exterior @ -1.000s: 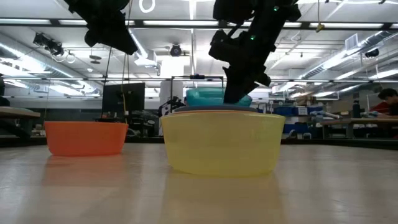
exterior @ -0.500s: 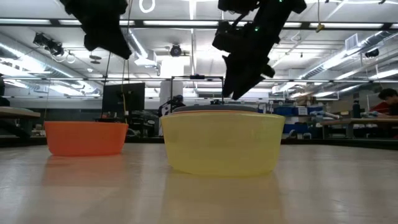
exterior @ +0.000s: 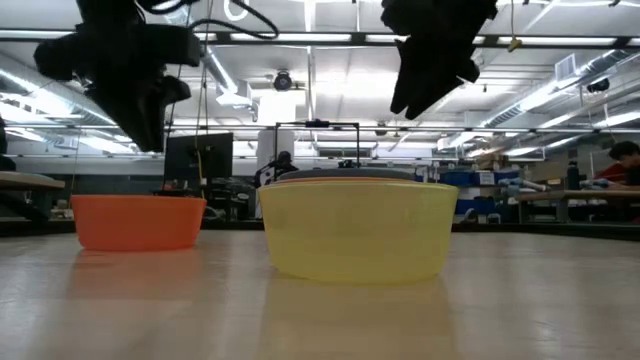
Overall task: Nest bowls inside each other
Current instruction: Stack the orange bowl on top of the blue bowl
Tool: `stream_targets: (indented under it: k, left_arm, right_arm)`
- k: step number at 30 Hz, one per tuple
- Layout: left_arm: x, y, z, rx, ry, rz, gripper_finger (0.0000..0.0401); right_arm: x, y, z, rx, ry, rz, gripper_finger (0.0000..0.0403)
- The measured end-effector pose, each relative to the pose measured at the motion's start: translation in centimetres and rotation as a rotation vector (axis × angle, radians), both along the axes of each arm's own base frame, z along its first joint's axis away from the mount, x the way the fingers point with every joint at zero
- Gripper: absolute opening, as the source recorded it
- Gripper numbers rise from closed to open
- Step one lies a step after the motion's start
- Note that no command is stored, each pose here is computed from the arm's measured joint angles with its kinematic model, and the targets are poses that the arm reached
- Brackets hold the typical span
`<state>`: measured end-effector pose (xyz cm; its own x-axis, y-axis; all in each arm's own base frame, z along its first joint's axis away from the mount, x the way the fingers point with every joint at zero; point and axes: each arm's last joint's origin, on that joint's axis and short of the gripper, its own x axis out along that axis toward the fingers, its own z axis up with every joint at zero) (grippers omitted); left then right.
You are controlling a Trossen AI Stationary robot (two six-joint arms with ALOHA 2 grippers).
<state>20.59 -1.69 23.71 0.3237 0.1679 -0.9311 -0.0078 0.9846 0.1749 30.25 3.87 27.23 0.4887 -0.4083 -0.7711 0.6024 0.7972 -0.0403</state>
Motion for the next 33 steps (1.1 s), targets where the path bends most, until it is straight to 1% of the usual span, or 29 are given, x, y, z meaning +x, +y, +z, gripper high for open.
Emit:
stream_targets:
  k: [4,7,13,16,22,26,29,33]
  left_arm:
    - [0.9,-0.3,-1.6,0.011,0.094,-0.014,0.0115]
    - [1.5,-0.4,-2.6,0.014,0.137,-0.006,0.0115]
    - [2.5,-0.3,-4.5,-0.003,0.212,0.071,0.0115]
    - [2.8,-0.4,-5.1,-0.012,0.228,0.101,0.0115]
    - [3.2,-0.4,-6.4,-0.025,0.259,0.228,0.0115]
    - [3.6,-0.4,-6.8,-0.028,0.251,0.262,0.0112]
    - [3.8,-0.3,-6.9,-0.04,0.236,0.281,0.0088]
    - [3.9,-0.1,-6.8,-0.116,0.244,0.292,0.0022]
  right_arm:
    - [-0.3,1.1,0.0,-0.001,-0.001,0.008,0.0181]
    - [-0.5,1.7,-0.1,-0.006,0.001,0.012,0.018]
    - [-0.6,2.2,-0.1,-0.004,-0.002,0.017,0.0179]
    - [-0.6,2.3,-0.1,-0.009,-0.005,0.013,0.0179]
    - [-0.6,2.3,-0.1,-0.011,-0.007,0.012,0.0178]
    - [-0.6,2.2,-0.1,-0.011,-0.007,0.012,0.0178]
    - [-0.6,2.2,-0.2,-0.012,-0.006,0.012,0.0178]
    - [-0.6,2.2,-0.1,-0.014,-0.007,0.011,0.0178]
